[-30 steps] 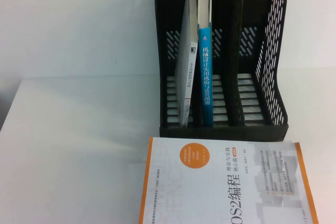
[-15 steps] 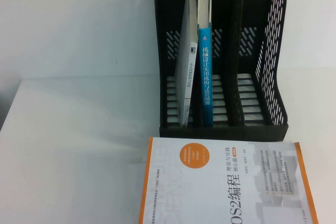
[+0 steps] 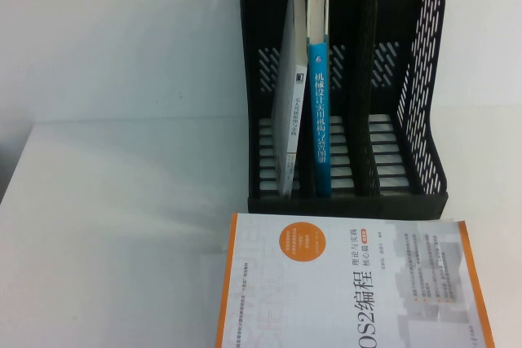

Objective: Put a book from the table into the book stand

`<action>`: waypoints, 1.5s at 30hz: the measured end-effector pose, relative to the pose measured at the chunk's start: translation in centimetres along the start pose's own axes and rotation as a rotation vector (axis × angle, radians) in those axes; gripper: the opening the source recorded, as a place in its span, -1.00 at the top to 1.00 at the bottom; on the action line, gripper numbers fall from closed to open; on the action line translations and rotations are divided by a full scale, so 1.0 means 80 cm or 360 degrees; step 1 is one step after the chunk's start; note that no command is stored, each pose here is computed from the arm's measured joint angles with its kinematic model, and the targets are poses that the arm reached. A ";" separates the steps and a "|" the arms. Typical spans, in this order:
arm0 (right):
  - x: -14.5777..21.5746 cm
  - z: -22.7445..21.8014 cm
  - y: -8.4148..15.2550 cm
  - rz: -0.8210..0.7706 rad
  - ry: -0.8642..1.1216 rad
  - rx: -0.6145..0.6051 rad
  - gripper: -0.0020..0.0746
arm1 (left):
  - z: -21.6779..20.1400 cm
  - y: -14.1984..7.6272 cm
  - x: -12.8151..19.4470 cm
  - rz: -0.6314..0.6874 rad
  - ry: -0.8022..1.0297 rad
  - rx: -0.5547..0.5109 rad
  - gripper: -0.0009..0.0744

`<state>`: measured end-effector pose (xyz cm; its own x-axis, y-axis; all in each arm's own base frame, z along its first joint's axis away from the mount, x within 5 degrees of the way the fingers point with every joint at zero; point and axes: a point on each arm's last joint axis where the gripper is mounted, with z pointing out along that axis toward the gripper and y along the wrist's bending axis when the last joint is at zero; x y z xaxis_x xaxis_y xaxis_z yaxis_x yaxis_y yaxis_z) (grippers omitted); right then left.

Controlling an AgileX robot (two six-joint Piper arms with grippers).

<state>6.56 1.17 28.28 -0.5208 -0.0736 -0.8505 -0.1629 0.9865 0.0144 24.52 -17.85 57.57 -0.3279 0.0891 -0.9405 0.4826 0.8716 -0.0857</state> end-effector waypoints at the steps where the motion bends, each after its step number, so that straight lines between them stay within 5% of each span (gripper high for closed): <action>1: 0.000 0.000 0.000 0.0000 0.0006 0.0000 0.96 | -0.009 0.001 -0.002 0.0009 -0.0018 -0.0001 0.98; 17: 0.002 0.001 0.000 0.0000 0.0026 0.0000 0.96 | -0.094 0.015 0.011 0.0107 -0.0058 -0.0022 0.98; 23: 0.002 0.001 0.000 0.0000 0.0026 0.0000 0.96 | -0.085 0.011 0.063 0.0079 0.0009 0.0113 0.98; 32: 0.002 0.001 0.000 -0.0003 0.0026 -0.0001 0.96 | -0.055 0.002 0.174 -0.0105 0.0504 0.0318 0.98; 38: 0.002 0.001 0.000 -0.0003 0.0026 -0.0001 0.96 | -0.024 0.006 0.213 -0.0033 0.0708 0.0252 0.98; 45: 0.002 0.001 0.000 -0.0003 0.0026 -0.0001 0.96 | 0.016 0.037 0.271 0.0097 0.0810 -0.0056 0.98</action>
<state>6.50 1.17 28.10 -0.5341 -0.0776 -0.8419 -0.1640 0.9864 0.0131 19.88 -13.98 36.52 -0.6583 0.3561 -0.6632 0.4882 0.8726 -0.0161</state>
